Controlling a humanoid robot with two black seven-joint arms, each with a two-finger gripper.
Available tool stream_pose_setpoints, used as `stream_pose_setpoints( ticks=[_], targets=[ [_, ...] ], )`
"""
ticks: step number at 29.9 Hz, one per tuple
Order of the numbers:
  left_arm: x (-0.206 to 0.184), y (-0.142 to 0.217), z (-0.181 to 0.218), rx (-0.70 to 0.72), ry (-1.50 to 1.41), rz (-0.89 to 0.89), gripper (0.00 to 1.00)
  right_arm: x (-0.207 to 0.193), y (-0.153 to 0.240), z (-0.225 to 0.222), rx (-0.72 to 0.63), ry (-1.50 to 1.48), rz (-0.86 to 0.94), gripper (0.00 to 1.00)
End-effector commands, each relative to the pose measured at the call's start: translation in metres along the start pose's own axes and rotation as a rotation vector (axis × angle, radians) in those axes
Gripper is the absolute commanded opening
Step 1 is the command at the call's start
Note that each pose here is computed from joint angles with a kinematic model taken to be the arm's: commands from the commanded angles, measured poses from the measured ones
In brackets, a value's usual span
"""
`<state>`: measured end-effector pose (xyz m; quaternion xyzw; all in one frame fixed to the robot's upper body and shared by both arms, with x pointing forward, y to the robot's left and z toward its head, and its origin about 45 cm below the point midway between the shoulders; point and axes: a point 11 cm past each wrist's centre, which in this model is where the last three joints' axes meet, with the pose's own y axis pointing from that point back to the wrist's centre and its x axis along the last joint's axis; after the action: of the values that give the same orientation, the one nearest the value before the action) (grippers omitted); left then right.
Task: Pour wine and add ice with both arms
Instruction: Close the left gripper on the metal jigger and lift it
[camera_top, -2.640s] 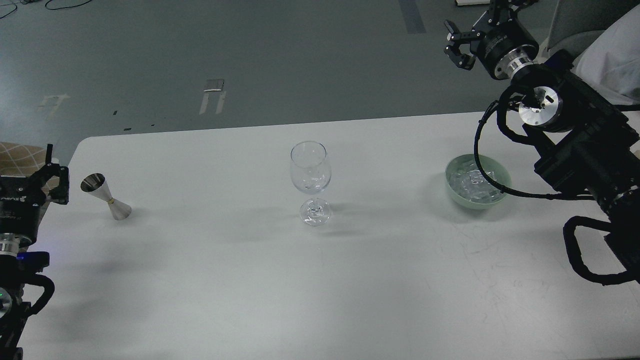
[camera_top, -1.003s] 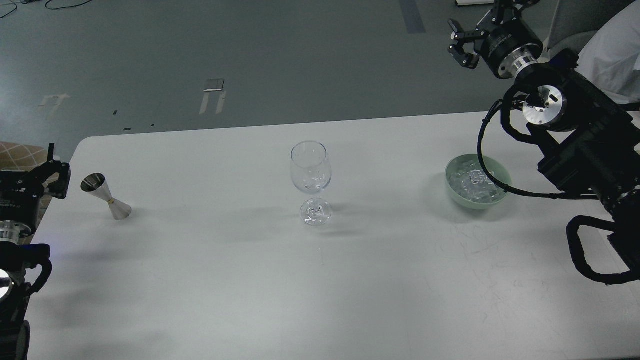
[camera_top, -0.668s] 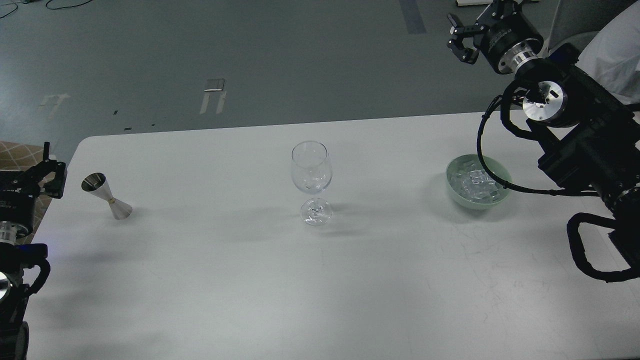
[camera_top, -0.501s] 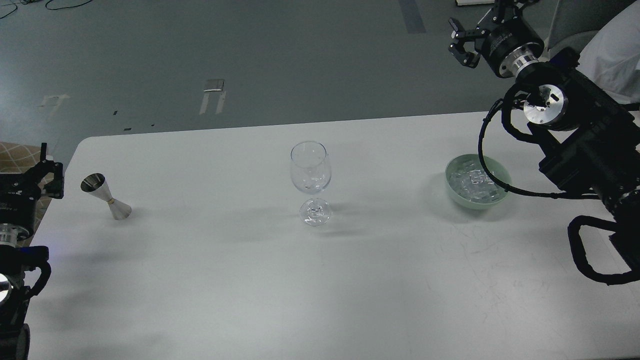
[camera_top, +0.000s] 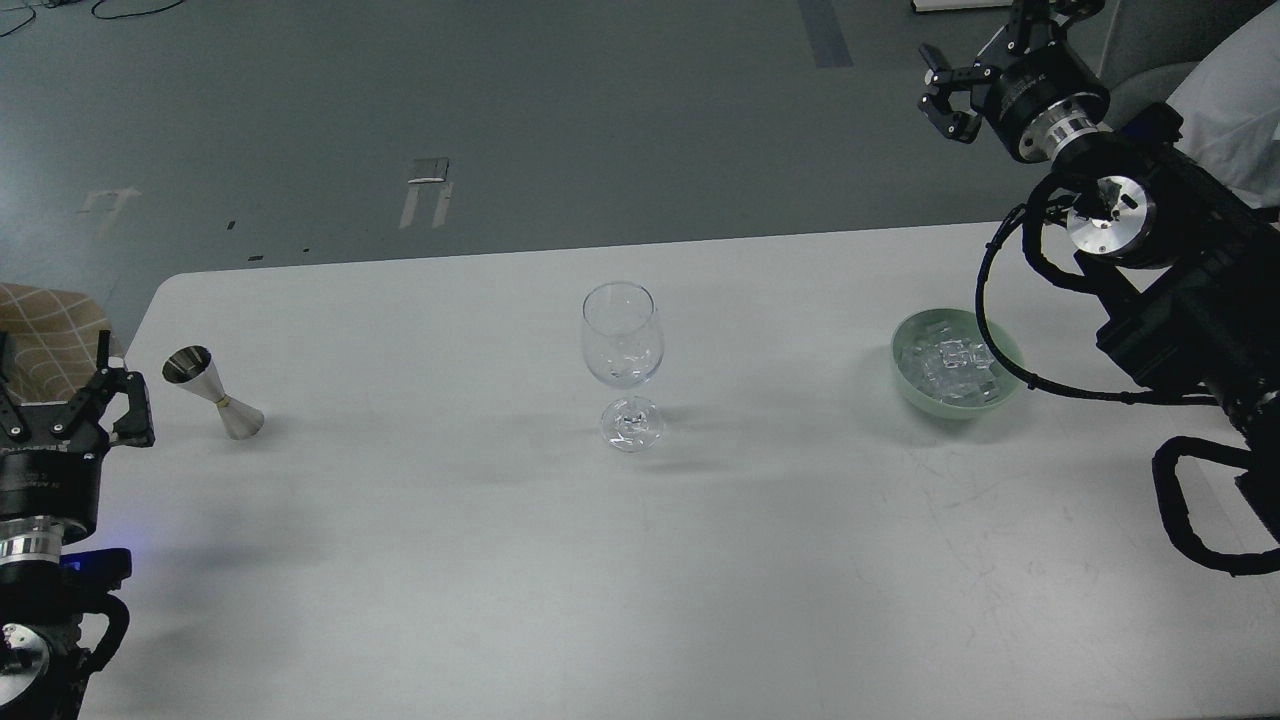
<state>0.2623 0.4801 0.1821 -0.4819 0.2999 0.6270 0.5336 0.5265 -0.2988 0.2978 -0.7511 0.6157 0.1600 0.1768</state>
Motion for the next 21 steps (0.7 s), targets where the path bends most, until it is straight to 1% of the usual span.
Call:
stream_pose_setpoints(
  ticks=[1, 5, 13, 21],
  targets=[
    [0.008, 0.016, -0.006, 0.024, -0.002, 0.027, 0.71, 0.005, 0.002, -0.005, 0.006, 0.008, 0.007, 1.00],
    [0.012, 0.018, -0.009, 0.030, 0.000, 0.051, 0.71, 0.009, 0.003, -0.008, 0.009, 0.014, 0.013, 1.00],
    [0.024, 0.025, -0.030, 0.032, 0.054, 0.109, 0.71, 0.013, 0.003, -0.006, 0.006, 0.018, 0.046, 1.00],
    [0.035, 0.022, -0.032, 0.036, 0.052, 0.138, 0.71, 0.016, 0.004, -0.007, 0.006, 0.024, 0.061, 1.00]
  ],
)
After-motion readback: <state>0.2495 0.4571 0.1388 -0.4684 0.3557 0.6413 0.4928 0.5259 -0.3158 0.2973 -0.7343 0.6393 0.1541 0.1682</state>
